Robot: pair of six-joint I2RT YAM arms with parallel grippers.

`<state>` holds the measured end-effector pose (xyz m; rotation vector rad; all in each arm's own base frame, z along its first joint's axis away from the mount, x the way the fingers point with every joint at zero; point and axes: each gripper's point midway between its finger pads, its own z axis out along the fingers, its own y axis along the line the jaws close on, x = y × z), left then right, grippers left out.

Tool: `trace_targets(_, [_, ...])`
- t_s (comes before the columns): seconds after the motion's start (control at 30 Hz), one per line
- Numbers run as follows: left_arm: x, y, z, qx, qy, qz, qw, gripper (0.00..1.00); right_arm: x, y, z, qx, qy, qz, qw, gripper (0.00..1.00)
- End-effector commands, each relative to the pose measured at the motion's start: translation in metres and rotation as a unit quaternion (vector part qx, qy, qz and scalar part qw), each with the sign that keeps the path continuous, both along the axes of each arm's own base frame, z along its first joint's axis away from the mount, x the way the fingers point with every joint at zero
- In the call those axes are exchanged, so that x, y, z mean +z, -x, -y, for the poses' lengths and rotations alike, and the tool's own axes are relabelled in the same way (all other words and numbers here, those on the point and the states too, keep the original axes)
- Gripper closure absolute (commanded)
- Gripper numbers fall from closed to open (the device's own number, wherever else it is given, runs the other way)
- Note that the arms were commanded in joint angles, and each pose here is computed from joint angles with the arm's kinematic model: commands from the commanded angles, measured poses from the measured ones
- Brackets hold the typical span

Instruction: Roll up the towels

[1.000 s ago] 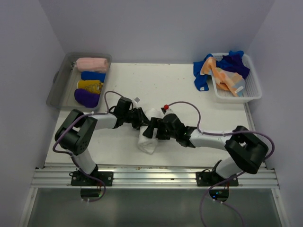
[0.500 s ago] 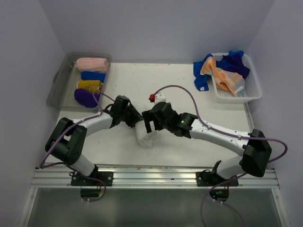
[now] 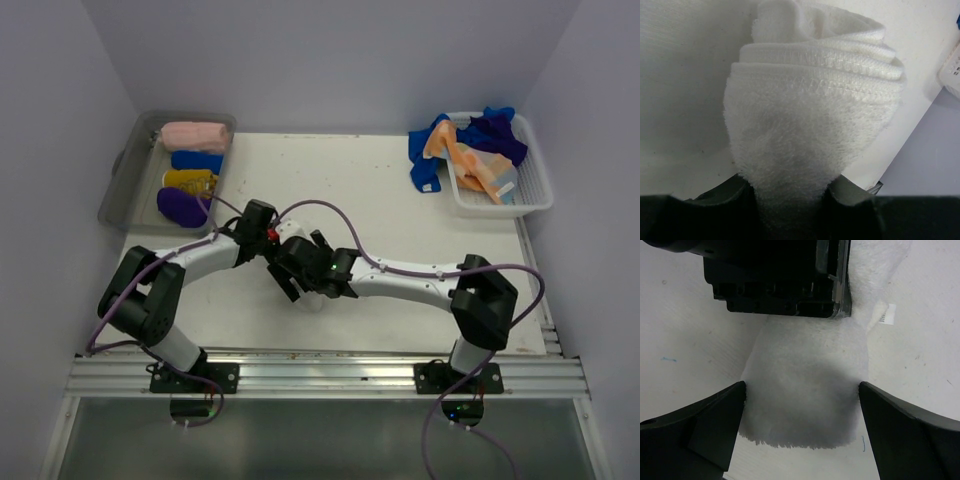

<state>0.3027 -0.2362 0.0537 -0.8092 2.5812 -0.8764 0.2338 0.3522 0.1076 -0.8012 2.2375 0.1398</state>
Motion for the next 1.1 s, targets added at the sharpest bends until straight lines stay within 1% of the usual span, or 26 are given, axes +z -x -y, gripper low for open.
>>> trace_targets(0.0, [-0.01, -0.002, -0.011, 0.015, -0.034, -0.014, 0.999, 1.0, 0.001, -0.01, -0.007, 0.006, 0.012, 0.017, 1.0, 0.02])
trace_targets(0.17, [-0.008, -0.004, -0.013, 0.011, -0.042, -0.009, 0.999, 1.0, -0.025, -0.006, -0.008, 0.002, 0.013, -0.017, 1.0, 0.01])
trace_targets(0.2, [-0.006, -0.004, -0.013, 0.01, -0.044, -0.007, 0.999, 1.0, -0.028, -0.006, -0.008, -0.001, 0.008, -0.024, 1.0, 0.03])
trace_targets(0.27, [-0.004, -0.005, -0.015, 0.013, -0.048, -0.003, 0.999, 1.0, -0.033, -0.004, -0.005, -0.017, -0.003, -0.042, 0.999, 0.12])
trace_targets(0.3, [-0.004, -0.006, -0.015, 0.015, -0.049, -0.002, 0.999, 1.0, -0.033, -0.005, -0.003, -0.024, -0.014, -0.055, 0.998, 0.22])
trace_targets(0.37, [-0.003, -0.007, -0.015, 0.015, -0.05, 0.001, 0.999, 1.0, -0.039, -0.003, 0.002, -0.048, -0.036, -0.077, 0.995, 0.34])
trace_targets(0.4, [-0.002, -0.008, -0.015, 0.014, -0.05, 0.003, 0.999, 1.0, -0.041, -0.005, 0.005, -0.06, -0.046, -0.086, 0.993, 0.45])
trace_targets(0.47, [-0.002, -0.01, -0.015, 0.013, -0.051, 0.005, 0.999, 0.99, -0.044, 0.0, 0.008, -0.08, -0.078, -0.114, 0.987, 0.56])
trace_targets(0.5, [-0.001, -0.011, -0.015, 0.013, -0.051, 0.006, 0.999, 0.96, -0.045, -0.002, 0.012, -0.093, -0.091, -0.12, 0.984, 0.67])
trace_targets(0.53, [-0.001, -0.011, -0.015, 0.011, -0.053, 0.009, 0.999, 0.92, -0.04, 0.001, 0.011, -0.105, -0.117, -0.137, 0.978, 0.72])
trace_targets(0.57, [0.001, -0.013, -0.014, 0.009, -0.053, 0.014, 0.998, 0.83, -0.046, 0.0, 0.018, -0.118, -0.129, -0.145, 0.974, 0.79])
trace_targets(0.63, [0.005, -0.016, -0.013, 0.003, -0.055, 0.026, 0.998, 0.7, -0.046, 0.001, 0.022, -0.141, -0.157, -0.163, 0.964, 0.83])
trace_targets(0.67, [0.006, -0.016, -0.014, 0.001, -0.058, 0.029, 0.998, 0.58, -0.045, 0.0, 0.025, -0.145, -0.18, -0.174, 0.957, 0.86])
trace_targets(0.7, [0.011, -0.019, -0.014, -0.003, -0.06, 0.038, 0.997, 0.51, -0.046, 0.001, 0.027, -0.151, -0.192, -0.182, 0.952, 0.88])
trace_targets(0.73, [0.012, -0.02, -0.014, -0.005, -0.063, 0.042, 0.997, 0.46, -0.045, 0.001, 0.028, -0.161, -0.207, -0.19, 0.946, 0.88])
trace_targets(0.77, [0.014, -0.021, -0.015, -0.006, -0.065, 0.046, 0.997, 0.36, -0.047, 0.003, 0.029, -0.16, -0.221, -0.2, 0.941, 0.89])
trace_targets(0.8, [0.02, -0.023, -0.016, -0.009, -0.068, 0.057, 0.996, 0.31, -0.048, 0.0, 0.033, -0.169, -0.228, -0.203, 0.937, 0.89])
trace_targets(0.83, [0.022, -0.023, -0.016, -0.011, -0.07, 0.061, 0.996, 0.23, -0.051, 0.001, 0.034, -0.175, -0.237, -0.208, 0.933, 0.89])
trace_targets(0.9, [0.031, -0.024, -0.017, -0.017, -0.072, 0.076, 0.994, 0.2, -0.052, -0.002, 0.039, -0.184, -0.248, -0.211, 0.927, 0.9])
trace_targets(0.93, [0.033, -0.024, -0.019, -0.017, -0.077, 0.08, 0.994, 0.14, -0.054, -0.003, 0.041, -0.193, -0.257, -0.211, 0.923, 0.9])
trace_targets(1.0, [0.043, -0.024, -0.02, -0.024, -0.078, 0.097, 0.992, 0.12, -0.053, 0.0, 0.042, -0.19, -0.274, -0.221, 0.916, 0.9])
trace_targets(1.07, [0.049, -0.024, -0.018, -0.032, -0.073, 0.109, 0.991, 0.07, -0.055, 0.001, 0.044, -0.197, -0.292, -0.225, 0.908, 0.9])
